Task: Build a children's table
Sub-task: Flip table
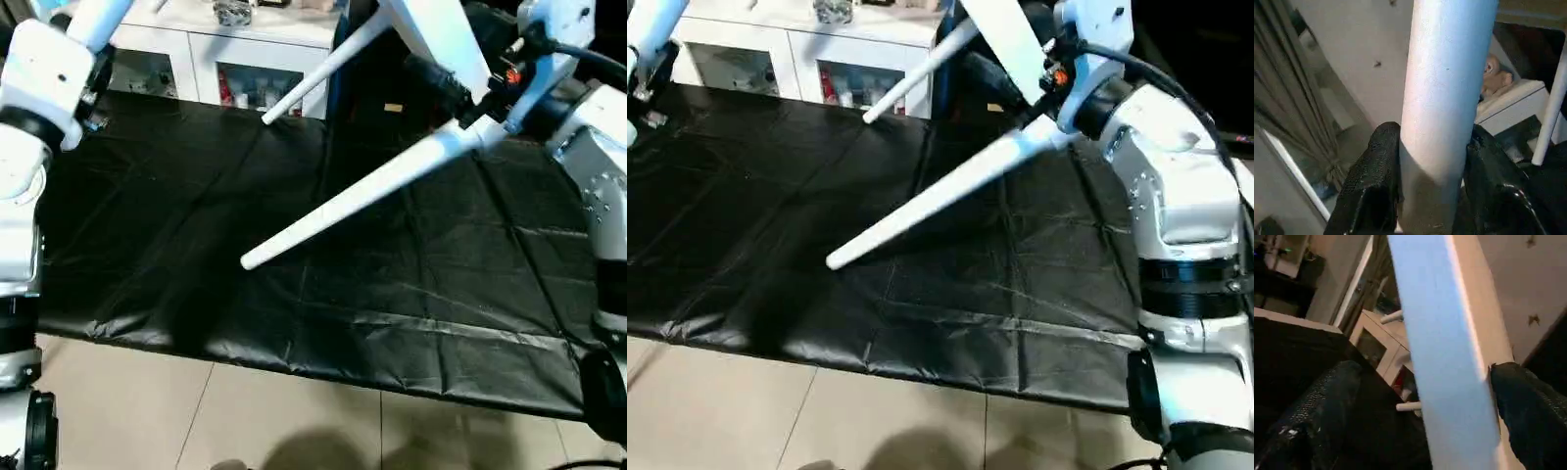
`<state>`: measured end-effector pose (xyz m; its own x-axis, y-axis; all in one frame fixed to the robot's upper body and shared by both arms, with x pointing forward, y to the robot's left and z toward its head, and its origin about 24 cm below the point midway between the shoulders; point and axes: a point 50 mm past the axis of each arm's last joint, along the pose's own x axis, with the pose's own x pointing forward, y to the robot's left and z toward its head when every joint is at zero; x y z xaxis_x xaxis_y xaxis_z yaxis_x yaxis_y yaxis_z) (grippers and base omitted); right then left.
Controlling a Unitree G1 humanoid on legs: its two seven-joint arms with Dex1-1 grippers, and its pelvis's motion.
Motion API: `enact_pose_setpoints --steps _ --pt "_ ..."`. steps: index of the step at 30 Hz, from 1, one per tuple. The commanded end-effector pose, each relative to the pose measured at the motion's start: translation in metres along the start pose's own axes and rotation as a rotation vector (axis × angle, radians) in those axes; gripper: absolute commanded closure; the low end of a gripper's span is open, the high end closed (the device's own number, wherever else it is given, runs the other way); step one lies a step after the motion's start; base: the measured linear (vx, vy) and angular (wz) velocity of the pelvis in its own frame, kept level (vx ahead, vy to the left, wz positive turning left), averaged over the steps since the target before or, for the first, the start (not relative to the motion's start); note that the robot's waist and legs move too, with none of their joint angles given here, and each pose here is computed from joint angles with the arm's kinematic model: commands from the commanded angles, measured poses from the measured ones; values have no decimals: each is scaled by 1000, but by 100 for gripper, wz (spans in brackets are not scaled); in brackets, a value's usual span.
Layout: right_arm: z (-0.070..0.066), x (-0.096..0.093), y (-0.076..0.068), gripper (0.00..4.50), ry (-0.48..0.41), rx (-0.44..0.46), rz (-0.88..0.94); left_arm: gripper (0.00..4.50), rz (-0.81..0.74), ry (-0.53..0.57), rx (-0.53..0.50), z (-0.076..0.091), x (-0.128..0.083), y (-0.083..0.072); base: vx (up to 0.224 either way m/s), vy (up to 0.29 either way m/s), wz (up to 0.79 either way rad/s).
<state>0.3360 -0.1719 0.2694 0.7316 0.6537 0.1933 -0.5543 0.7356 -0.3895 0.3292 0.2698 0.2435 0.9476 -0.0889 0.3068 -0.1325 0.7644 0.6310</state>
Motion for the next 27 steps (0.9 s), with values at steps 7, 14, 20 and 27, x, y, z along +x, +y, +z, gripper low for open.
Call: enact_pose_setpoints --steps 7,14,20,27 --pt "34 -7 -8 0 -341 230 -21 289 -129 143 -63 -38 -8 -35 0 0 0" --pt "6 -39 -33 0 -421 484 -153 294 -141 138 -37 -44 -11 -36 0 0 0" --pt "-57 -88 -4 0 -351 730 -3 294 -153 122 -31 -43 -11 -35 0 0 0" --pt "-102 -93 22 0 -150 814 -72 294 -173 98 -38 -42 -9 -34 -10 4 -1"
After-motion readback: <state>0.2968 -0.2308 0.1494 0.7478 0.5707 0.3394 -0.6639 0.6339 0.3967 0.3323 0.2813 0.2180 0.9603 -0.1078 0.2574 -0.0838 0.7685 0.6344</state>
